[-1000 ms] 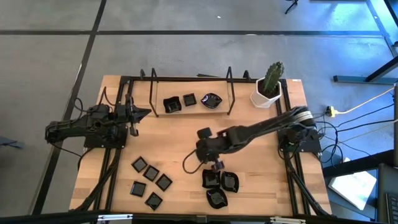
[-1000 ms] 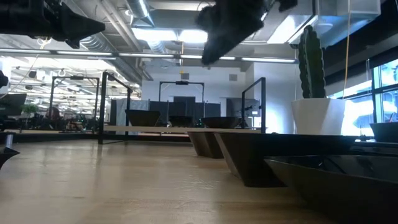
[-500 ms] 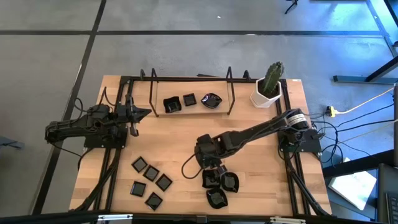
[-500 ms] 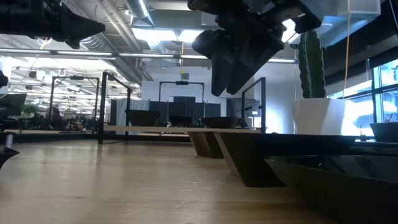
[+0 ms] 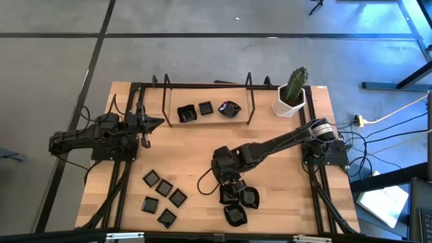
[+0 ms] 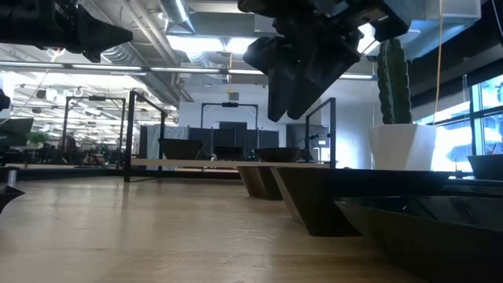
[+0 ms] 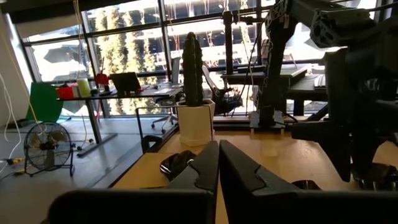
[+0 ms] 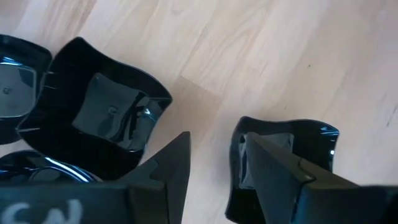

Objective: Pick & Place Mini shaped plates
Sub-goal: Stack the leaf-shaped plate on top of the leaf-shaped plate on the shelf

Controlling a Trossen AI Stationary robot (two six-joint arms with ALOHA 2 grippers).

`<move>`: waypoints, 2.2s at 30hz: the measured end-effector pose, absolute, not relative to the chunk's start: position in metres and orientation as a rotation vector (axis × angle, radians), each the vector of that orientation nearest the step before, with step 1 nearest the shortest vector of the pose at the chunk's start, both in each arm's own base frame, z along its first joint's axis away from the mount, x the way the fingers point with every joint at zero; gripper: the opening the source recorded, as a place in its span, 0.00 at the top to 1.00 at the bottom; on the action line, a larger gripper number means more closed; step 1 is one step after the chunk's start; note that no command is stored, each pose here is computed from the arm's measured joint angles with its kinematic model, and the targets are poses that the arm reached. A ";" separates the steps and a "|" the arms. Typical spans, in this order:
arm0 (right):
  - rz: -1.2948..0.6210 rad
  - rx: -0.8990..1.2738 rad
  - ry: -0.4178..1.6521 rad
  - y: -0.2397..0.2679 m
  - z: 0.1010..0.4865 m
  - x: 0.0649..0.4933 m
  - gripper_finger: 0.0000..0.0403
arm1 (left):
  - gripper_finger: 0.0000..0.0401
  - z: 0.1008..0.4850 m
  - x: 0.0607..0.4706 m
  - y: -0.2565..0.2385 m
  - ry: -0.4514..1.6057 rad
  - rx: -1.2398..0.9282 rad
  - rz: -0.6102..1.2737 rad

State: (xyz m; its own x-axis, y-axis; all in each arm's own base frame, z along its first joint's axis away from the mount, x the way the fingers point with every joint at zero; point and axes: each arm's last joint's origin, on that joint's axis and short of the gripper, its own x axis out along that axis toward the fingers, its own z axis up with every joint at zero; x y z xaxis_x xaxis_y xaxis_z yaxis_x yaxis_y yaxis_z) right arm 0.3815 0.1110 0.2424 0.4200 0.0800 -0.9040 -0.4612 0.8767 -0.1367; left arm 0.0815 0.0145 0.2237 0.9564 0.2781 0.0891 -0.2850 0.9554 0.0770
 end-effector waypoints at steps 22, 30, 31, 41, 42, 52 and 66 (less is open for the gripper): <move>0.359 -0.188 1.346 0.121 0.235 0.357 0.61 | 0.98 0.223 0.082 0.014 -0.071 0.090 0.285; 0.248 -0.018 1.460 0.152 0.234 0.338 0.61 | 0.98 0.222 0.082 0.014 -0.055 0.090 0.285; 0.230 -0.001 1.463 0.157 0.234 0.336 0.61 | 0.98 0.222 0.082 0.014 -0.055 0.090 0.285; 0.004 -0.002 1.444 0.176 0.233 0.322 0.61 | 0.97 0.222 0.082 0.014 -0.056 0.087 0.285; -0.002 -0.002 1.442 0.176 0.233 0.322 0.61 | 0.97 0.222 0.082 0.014 -0.056 0.086 0.285; -0.014 0.042 1.505 0.173 0.221 0.317 0.61 | 0.97 0.221 0.082 0.014 -0.057 0.071 0.284; 0.068 0.067 1.496 0.168 0.186 0.316 0.61 | 0.97 0.221 0.082 0.014 -0.056 0.071 0.284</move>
State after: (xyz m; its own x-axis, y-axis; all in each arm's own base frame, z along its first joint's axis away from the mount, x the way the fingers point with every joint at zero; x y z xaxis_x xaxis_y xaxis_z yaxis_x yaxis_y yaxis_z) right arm 0.3156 0.1684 0.1862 0.0732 0.0867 -0.9935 -0.0040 0.9962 0.0867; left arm 0.0817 0.0145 0.2214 0.9584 0.2779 0.0656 -0.2819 0.9574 0.0624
